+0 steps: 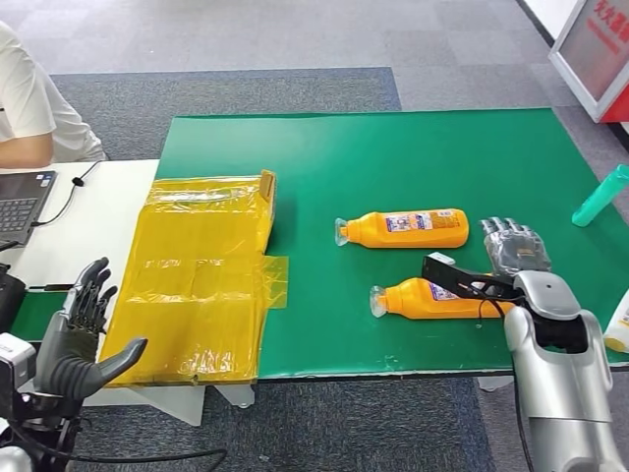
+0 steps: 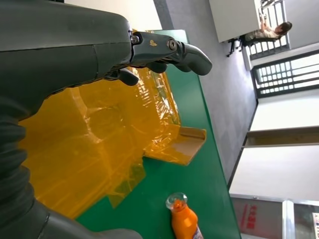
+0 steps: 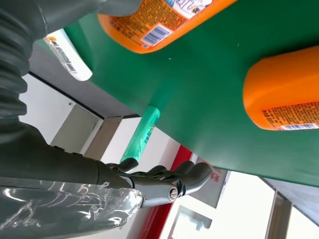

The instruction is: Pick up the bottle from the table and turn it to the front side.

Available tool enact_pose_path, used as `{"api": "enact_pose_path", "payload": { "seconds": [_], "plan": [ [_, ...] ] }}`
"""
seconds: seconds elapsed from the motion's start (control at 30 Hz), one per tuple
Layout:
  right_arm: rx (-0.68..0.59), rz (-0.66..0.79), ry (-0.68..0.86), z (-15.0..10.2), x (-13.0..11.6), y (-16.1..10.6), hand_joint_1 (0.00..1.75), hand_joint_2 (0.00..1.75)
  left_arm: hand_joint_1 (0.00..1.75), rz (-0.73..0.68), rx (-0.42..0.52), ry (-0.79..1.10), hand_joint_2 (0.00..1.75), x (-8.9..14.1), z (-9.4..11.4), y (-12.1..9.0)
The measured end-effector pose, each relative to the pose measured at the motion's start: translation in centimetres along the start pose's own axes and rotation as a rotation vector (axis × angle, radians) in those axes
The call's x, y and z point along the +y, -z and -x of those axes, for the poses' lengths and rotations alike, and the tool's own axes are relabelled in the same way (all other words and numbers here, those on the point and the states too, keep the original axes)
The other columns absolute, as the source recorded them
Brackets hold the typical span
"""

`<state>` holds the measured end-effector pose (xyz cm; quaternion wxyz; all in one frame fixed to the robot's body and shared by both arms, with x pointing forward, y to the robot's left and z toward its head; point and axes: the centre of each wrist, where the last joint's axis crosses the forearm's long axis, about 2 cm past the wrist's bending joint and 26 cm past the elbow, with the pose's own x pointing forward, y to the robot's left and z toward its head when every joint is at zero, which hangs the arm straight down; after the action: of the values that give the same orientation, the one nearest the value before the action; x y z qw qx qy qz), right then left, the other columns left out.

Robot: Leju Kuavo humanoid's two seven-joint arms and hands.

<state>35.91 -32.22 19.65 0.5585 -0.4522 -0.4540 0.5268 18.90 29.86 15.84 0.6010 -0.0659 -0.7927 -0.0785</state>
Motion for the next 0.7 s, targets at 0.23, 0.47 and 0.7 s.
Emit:
{"api": "enact_pose_path", "payload": {
  "seconds": [0.23,0.47,0.7],
  "plan": [
    [0.006,-0.046,-0.039,2.9,-1.6,1.6,0.00,1.75,0.00,0.001,-0.010,0.000,1.75,0.2,0.0,-0.1],
    [-0.013,-0.173,-0.005,5.0,-1.7,2.3,0.00,1.75,0.00,0.005,-0.013,0.008,1.75,0.5,0.1,-0.3],
    [-0.006,-0.252,0.008,6.6,-2.0,2.8,0.00,1.75,0.00,0.008,-0.019,0.013,1.75,0.8,0.1,-0.4]
  ]
}}
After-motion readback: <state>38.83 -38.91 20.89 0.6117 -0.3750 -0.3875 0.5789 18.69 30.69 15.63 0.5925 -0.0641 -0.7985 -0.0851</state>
